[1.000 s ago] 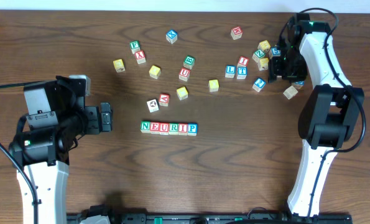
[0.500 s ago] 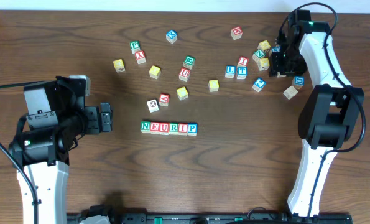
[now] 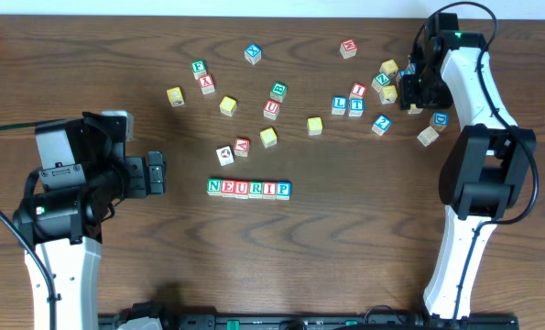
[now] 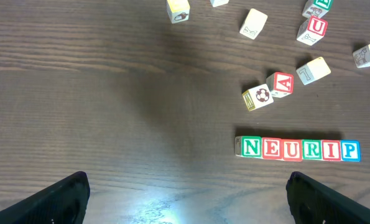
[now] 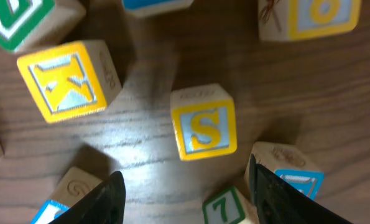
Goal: Spell out NEURIPS
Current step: 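Lower the open right gripper over the yellow-bordered S block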
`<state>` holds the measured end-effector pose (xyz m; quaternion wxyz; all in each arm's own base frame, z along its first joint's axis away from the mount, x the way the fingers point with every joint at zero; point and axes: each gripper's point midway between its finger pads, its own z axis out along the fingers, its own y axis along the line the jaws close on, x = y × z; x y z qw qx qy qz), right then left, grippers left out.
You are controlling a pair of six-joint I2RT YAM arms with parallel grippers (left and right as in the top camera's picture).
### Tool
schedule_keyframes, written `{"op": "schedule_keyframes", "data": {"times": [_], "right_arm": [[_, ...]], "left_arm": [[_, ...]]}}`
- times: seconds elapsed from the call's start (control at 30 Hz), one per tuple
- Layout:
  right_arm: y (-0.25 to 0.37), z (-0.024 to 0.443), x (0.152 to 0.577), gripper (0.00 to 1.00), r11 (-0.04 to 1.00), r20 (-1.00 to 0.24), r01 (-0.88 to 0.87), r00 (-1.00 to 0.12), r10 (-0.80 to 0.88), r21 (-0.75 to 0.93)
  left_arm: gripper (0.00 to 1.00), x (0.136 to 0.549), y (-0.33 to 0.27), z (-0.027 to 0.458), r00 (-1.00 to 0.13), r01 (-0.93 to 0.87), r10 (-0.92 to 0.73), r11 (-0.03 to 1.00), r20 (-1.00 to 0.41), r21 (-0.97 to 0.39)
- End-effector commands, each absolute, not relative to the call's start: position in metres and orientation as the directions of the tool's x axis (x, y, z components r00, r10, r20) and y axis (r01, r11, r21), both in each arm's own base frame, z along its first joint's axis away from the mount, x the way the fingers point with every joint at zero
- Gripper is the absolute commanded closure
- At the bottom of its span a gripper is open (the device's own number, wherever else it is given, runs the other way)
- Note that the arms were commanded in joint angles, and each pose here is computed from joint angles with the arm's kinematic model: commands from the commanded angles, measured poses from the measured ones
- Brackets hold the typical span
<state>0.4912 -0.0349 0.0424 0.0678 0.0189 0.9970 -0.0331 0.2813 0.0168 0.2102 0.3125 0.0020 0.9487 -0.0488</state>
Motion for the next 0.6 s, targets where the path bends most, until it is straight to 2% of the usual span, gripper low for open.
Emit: {"op": "schedule_keyframes", "data": {"times": [0.0, 0.57], "right_arm": [[-0.041, 0.048, 0.499, 0.41, 0.995, -0.168, 0.036, -0.986, 0.021, -0.088], [-0.04, 0.047, 0.513, 0.41, 0.996, -0.22, 0.03, -0.975, 0.011, -0.083]], "left_arm": [[0.01, 0.283, 0.019, 0.216, -0.795, 0.043, -0.011, 0.996, -0.606, -0.076], [0.01, 0.283, 0.019, 0.216, -0.795, 0.044, -0.011, 0.996, -0.606, -0.075]]}}
